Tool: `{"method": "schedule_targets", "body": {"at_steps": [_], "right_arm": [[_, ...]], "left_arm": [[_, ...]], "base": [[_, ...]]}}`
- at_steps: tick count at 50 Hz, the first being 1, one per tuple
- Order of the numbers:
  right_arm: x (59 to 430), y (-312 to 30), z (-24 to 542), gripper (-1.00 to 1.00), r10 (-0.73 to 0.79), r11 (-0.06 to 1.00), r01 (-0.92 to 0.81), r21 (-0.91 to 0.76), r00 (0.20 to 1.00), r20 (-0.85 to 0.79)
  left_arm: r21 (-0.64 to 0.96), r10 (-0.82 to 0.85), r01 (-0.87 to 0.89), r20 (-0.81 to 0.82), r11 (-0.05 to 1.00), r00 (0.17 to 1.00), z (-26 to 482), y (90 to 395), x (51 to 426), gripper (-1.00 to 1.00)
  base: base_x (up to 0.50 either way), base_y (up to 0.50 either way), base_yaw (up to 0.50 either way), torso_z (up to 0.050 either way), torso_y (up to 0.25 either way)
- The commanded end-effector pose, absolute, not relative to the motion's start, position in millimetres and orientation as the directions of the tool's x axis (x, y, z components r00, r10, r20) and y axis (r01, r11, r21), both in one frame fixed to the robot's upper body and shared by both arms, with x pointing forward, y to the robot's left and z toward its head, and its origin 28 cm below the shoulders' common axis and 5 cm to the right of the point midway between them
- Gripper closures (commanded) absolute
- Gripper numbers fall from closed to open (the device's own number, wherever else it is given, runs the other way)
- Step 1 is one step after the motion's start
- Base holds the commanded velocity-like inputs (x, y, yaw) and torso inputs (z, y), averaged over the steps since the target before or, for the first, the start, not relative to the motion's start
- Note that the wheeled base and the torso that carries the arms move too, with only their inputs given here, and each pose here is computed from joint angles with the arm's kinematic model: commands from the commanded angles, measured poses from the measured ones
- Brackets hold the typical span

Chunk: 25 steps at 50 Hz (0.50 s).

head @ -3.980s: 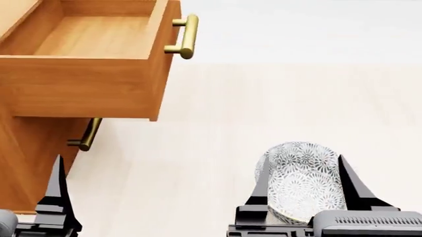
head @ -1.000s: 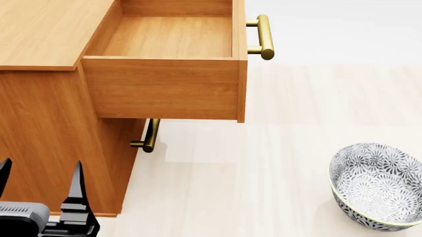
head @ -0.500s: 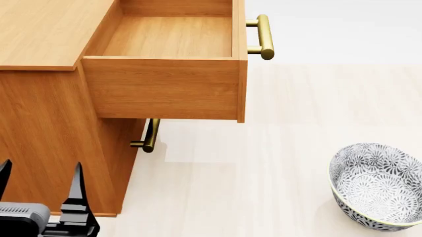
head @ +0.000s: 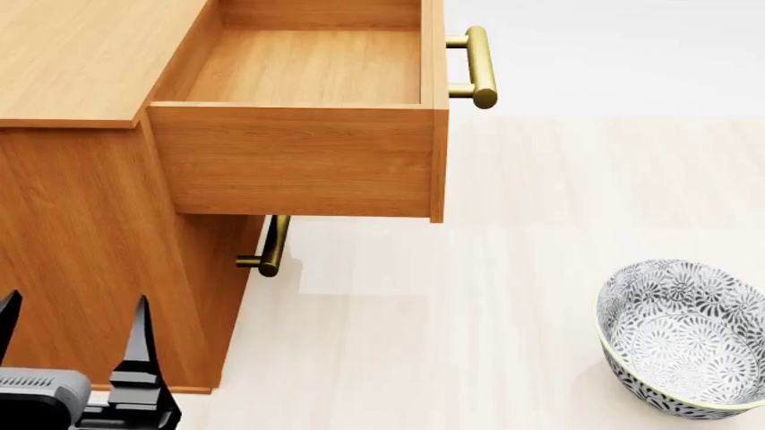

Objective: Put the ketchup in the top drawer of the cabinet.

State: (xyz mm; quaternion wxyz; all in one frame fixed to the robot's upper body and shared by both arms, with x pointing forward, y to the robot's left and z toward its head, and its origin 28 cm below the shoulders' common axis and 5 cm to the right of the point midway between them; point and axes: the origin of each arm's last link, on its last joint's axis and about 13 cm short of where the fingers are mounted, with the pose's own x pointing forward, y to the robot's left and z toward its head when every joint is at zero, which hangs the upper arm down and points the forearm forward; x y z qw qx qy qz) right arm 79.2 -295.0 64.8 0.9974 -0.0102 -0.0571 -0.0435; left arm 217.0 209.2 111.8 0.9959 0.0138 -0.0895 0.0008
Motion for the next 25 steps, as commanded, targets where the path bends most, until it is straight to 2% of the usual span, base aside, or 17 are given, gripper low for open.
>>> {"method": "schedule_targets", "body": {"at_steps": [1,25], "right_arm": [[80.3,-294.5,57.4,-1.0,-0.083,0.997,0.083,0.0,0.992,0.091],[86.3,-296.4,47.5,-1.0,-0.091,0.996,0.092,-0.01,0.995,0.051]], "left_arm": [[0.026,0.0,-0.005,0.177,1.0,0.984,111.5,209.4,216.5,-1.0],[0.021,0.004,-0.008,0.173,1.0,0.985,109.4,210.2,216.7,-1.0]], "base": [[0.0,0.0,0.0,0.0,0.0],[0.0,0.0,0.0,0.0,0.0]]}}
